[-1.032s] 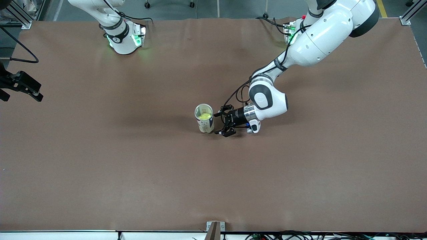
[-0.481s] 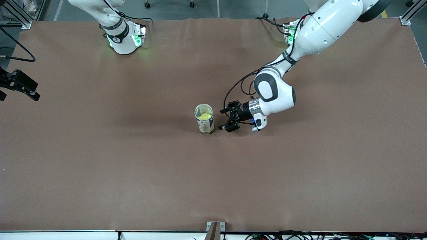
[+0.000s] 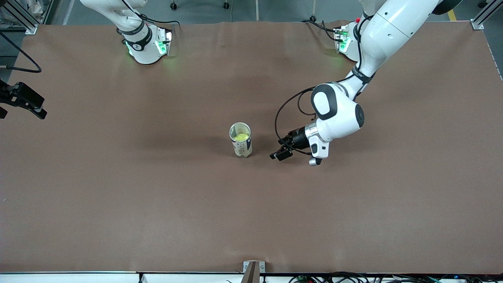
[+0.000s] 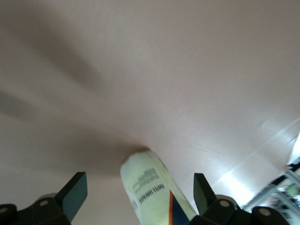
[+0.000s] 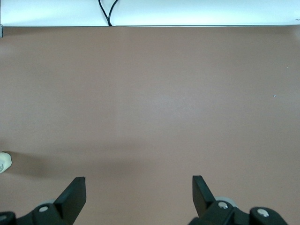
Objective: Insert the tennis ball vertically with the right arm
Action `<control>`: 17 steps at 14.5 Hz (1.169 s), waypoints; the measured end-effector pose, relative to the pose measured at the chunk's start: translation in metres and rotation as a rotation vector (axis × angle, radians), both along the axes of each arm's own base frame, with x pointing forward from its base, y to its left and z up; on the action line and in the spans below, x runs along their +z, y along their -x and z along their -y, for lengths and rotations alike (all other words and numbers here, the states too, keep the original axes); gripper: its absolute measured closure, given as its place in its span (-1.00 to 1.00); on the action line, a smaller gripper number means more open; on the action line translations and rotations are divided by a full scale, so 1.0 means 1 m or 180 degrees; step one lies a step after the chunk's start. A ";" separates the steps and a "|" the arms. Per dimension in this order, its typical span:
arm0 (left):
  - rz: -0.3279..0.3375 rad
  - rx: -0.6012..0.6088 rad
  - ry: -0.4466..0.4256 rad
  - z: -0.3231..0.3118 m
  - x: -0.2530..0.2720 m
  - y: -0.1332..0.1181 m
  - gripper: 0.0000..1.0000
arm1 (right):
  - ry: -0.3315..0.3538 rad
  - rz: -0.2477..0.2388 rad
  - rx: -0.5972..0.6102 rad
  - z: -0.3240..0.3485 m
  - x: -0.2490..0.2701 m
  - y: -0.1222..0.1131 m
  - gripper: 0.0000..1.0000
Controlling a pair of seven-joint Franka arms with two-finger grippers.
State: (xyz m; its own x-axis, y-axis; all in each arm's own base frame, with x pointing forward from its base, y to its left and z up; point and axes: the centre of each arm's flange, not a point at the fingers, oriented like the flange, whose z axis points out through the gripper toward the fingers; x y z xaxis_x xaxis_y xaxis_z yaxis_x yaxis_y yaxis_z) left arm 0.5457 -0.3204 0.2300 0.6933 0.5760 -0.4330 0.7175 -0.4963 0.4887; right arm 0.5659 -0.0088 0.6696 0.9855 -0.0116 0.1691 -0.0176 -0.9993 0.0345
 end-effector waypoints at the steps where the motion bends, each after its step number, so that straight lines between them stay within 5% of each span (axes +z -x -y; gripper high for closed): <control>1: 0.0042 -0.0201 -0.0117 -0.012 0.005 -0.007 -1.00 | 0.0000 0.0000 -0.0001 0.000 0.000 0.000 -1.00; 5: -0.0087 -0.1006 -0.0678 -0.099 0.052 -0.052 -1.00 | 0.0000 0.0000 -0.0002 0.000 0.000 0.000 -1.00; 8: 0.0089 -0.1268 -0.1115 -0.131 0.093 -0.076 -1.00 | 0.0000 0.0000 -0.0003 0.000 0.000 0.000 -1.00; 11: 0.0305 -0.1473 -0.1540 -0.140 0.115 -0.082 -1.00 | 0.0000 -0.0001 -0.0003 0.001 0.000 0.000 -1.00; 17: 0.0628 -0.2118 -0.1856 -0.188 0.203 -0.071 -1.00 | 0.0000 -0.0007 -0.0005 0.001 -0.001 0.000 -1.00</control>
State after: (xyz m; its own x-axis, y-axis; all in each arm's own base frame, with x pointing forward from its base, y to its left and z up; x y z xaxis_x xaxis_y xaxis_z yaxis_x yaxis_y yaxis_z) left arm 0.6169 -0.1326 0.4330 0.9921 0.1205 -0.0360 0.1238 -0.9858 0.1135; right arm 0.5662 -0.0097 0.6689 0.9859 -0.0131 0.1669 -0.0192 -0.9992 0.0345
